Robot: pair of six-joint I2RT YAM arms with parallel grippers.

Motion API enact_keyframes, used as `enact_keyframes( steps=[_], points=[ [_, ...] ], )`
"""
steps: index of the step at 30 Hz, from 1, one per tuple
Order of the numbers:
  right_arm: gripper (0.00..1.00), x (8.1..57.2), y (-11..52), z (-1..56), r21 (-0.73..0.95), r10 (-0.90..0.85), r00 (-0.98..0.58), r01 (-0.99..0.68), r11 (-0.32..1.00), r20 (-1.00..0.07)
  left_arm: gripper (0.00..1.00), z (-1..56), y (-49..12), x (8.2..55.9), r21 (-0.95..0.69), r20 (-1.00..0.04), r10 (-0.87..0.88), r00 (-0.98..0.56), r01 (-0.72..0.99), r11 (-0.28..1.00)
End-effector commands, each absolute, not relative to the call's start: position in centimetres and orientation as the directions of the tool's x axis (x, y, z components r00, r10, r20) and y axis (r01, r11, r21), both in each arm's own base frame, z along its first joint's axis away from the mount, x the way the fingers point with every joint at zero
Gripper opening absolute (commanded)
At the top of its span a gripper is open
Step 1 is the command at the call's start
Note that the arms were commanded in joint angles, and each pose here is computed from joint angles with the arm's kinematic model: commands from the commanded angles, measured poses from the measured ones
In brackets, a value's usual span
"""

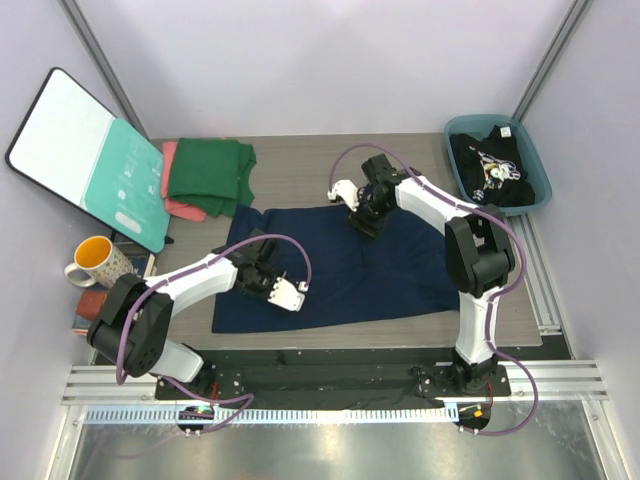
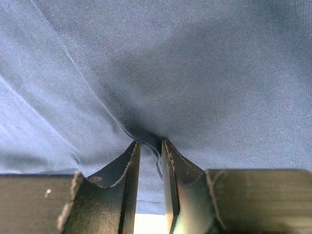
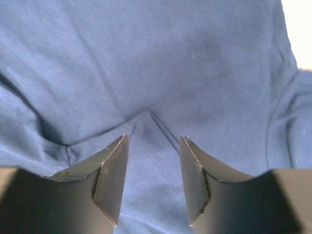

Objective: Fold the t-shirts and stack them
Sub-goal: Fold the flattened tshirt in 1/3 of the way

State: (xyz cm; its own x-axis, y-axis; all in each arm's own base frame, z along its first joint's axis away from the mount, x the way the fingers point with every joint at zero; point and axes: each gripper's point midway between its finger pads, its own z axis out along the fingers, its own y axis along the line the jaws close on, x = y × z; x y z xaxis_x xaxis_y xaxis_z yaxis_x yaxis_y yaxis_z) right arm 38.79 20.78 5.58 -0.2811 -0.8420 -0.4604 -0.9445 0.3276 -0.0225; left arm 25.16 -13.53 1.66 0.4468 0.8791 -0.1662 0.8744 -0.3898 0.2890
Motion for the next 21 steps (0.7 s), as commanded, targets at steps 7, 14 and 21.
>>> enact_keyframes(
  steps=[7, 14, 21],
  points=[
    [0.47, 38.7, 16.5, 12.3, -0.267, -0.791, -0.290, -0.832, 0.487, -0.538, 0.27, 0.8, -13.8, 23.2, 0.237, -0.216, 0.865, 0.453, 0.884, -0.404],
    [0.01, 32.4, 10.5, 9.3, -0.191, -0.829, -0.396, -0.847, 0.495, -0.394, 0.27, 1.2, -13.6, 22.9, 0.245, -0.214, 0.861, 0.461, 0.879, -0.410],
    [0.01, 27.0, 7.3, 6.1, -0.085, -0.830, -0.471, -0.853, 0.514, -0.299, 0.24, 1.0, -13.5, 23.0, 0.237, -0.208, 0.862, 0.463, 0.879, -0.415]
  ],
)
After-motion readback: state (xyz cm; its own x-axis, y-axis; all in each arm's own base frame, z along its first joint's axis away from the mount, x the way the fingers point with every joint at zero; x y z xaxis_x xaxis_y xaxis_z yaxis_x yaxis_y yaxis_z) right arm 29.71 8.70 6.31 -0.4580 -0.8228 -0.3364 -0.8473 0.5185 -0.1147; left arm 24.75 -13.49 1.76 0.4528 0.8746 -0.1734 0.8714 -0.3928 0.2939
